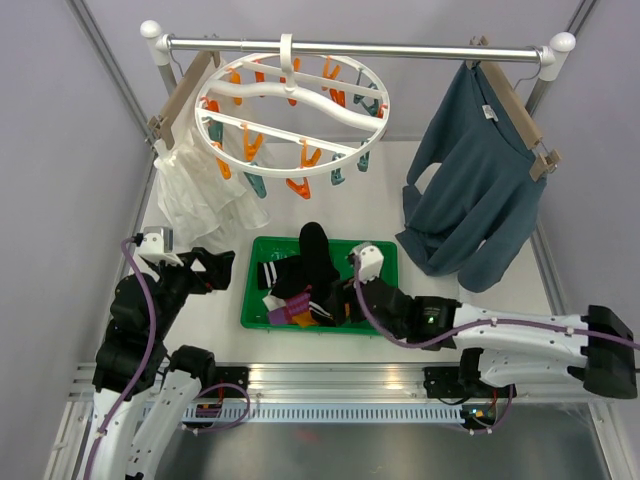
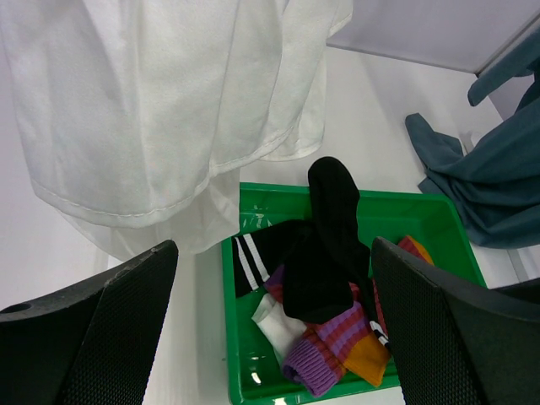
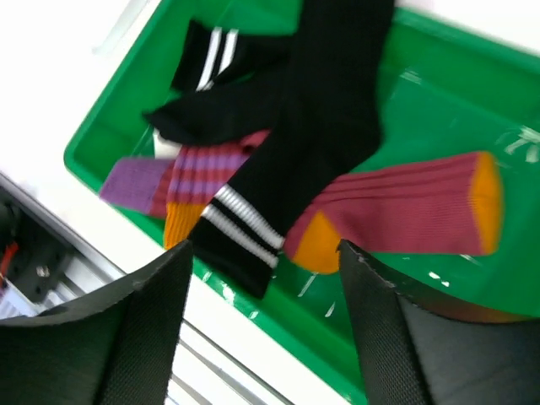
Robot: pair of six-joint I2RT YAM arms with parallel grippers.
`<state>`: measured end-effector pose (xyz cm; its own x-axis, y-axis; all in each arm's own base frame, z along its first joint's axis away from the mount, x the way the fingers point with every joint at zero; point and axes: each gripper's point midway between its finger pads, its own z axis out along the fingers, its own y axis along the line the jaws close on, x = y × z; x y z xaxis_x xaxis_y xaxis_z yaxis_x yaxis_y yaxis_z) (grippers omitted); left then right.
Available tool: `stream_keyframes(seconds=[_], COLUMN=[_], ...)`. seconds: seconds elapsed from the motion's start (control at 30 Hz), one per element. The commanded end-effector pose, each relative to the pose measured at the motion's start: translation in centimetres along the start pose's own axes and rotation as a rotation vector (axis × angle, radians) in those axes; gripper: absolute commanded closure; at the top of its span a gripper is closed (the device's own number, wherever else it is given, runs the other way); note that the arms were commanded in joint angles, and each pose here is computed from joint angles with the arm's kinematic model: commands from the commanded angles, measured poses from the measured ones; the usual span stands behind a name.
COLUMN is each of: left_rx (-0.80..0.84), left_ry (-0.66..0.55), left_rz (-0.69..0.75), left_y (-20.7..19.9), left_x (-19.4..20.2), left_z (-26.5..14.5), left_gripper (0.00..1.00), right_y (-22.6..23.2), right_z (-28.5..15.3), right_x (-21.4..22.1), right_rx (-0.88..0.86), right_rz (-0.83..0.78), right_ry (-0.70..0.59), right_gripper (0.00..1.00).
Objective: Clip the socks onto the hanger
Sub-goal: Pick up the sock from the bin.
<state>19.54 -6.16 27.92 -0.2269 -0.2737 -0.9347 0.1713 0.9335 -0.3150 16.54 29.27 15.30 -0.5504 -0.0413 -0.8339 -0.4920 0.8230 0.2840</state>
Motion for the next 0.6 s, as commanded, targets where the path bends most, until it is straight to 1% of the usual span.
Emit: stream_keyframes(seconds=[0.0, 0.07, 0.13, 0.37, 0.57], left_rx=[0.007, 0.007, 0.006, 0.005, 0.004], left_ry=[0.009, 0.01, 0.012, 0.016, 0.019], left_rz=[-0.015, -0.015, -0.015, -0.015, -0.014], left_y=[-0.2, -0.2, -0.2, -0.2, -0.2], left_x=[0.1, 0.1, 0.1, 0.2, 0.2], left_z=[0.2, 0.2, 0.3, 0.4, 0.4], left_gripper=[0.0, 0.0, 0.0, 0.0, 0.0], right_y=[3.0, 4.0, 4.4, 5.6, 5.6], right_z=[1.0, 1.2, 1.5, 2.4, 3.8], right_x=[-1.3, -0.1, 1.0, 2.2, 3.8], right_rx=[-0.02, -0.042, -0.044, -0.076, -0.053], right_rz=[-0.056, -0.114, -0.169, -0.238, -0.3], right_ry=[-0.092, -0.079, -0.062, -0.047, -0.001], right_gripper=[0.28, 0.3, 0.31, 0.31, 0.32])
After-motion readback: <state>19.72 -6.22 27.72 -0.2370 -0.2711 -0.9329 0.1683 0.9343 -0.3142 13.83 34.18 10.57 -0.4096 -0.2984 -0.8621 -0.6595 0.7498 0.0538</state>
